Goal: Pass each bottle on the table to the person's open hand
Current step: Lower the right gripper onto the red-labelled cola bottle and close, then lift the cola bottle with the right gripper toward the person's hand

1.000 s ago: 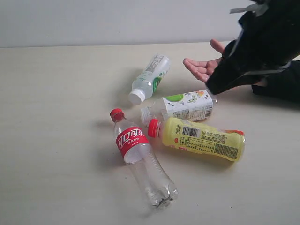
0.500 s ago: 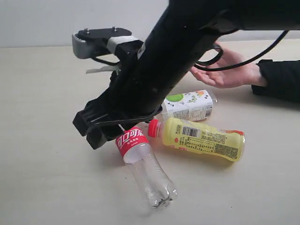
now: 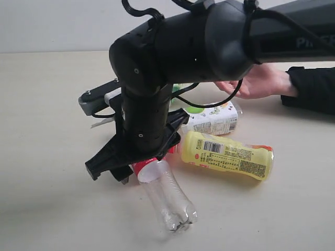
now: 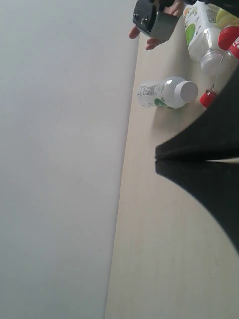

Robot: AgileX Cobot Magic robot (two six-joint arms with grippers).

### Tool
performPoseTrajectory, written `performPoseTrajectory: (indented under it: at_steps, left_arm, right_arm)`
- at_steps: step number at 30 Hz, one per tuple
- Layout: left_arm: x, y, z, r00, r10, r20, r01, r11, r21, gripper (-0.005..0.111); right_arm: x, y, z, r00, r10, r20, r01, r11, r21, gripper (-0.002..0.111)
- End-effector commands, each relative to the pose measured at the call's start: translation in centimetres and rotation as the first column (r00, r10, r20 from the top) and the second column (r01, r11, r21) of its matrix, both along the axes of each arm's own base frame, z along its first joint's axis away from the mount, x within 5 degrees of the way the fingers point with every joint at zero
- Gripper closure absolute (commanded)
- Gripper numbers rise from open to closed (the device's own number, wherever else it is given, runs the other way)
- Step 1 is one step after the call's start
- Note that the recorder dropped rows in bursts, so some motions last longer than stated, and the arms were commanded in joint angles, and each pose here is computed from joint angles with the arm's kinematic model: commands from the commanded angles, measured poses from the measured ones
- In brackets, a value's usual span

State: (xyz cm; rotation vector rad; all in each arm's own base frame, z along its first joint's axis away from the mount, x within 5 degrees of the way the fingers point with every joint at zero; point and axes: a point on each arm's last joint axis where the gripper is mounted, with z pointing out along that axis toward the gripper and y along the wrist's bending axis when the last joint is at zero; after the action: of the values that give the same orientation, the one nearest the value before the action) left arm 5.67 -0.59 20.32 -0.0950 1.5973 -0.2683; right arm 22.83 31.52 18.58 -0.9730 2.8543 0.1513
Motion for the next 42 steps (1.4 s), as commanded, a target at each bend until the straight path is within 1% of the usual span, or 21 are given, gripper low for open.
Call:
performPoseTrajectory:
  at_steps: [1, 16, 23, 35, 40, 42]
  left_arm:
    - [-0.1, 0.0, 0.1, 1.0, 0.001, 0.011, -0.001, 1.0, 0.004, 0.106]
    - [-0.1, 0.0, 0.1, 1.0, 0.001, 0.011, -0.001, 1.0, 0.004, 0.106]
    - [-0.1, 0.0, 0.1, 1.0, 0.001, 0.011, -0.001, 1.0, 0.004, 0.106]
    - [-0.1, 0.0, 0.1, 1.0, 0.001, 0.011, -0.001, 1.0, 0.004, 0.106]
    - [-0.1, 0.0, 0.1, 1.0, 0.001, 0.011, -0.001, 1.0, 0.004, 0.106]
    - [-0.1, 0.0, 0.1, 1.0, 0.001, 0.011, -0.001, 1.0, 0.004, 0.106]
  right_arm:
    - [0.3, 0.2, -0.6, 1.0, -0.013, 0.01, 0.013, 1.0, -0.017, 0.04]
    - [0.7, 0.4, -3.4, 1.0, -0.02, 0.0, 0.02, 0.997, -0.075, 0.041]
    - [0.9, 0.8, -4.3, 0.998, -0.067, -0.002, 0.067, 0.996, -0.058, 0.041]
    - [1.0, 1.0, -4.7, 0.997, -0.071, -0.003, 0.071, 0.996, -0.045, 0.041]
    - [1.0, 1.0, -4.9, 0.995, -0.098, -0.006, 0.097, 0.994, -0.045, 0.047]
    - [1.0, 1.0, -5.1, 0.995, -0.098, -0.009, 0.097, 0.994, -0.05, 0.048]
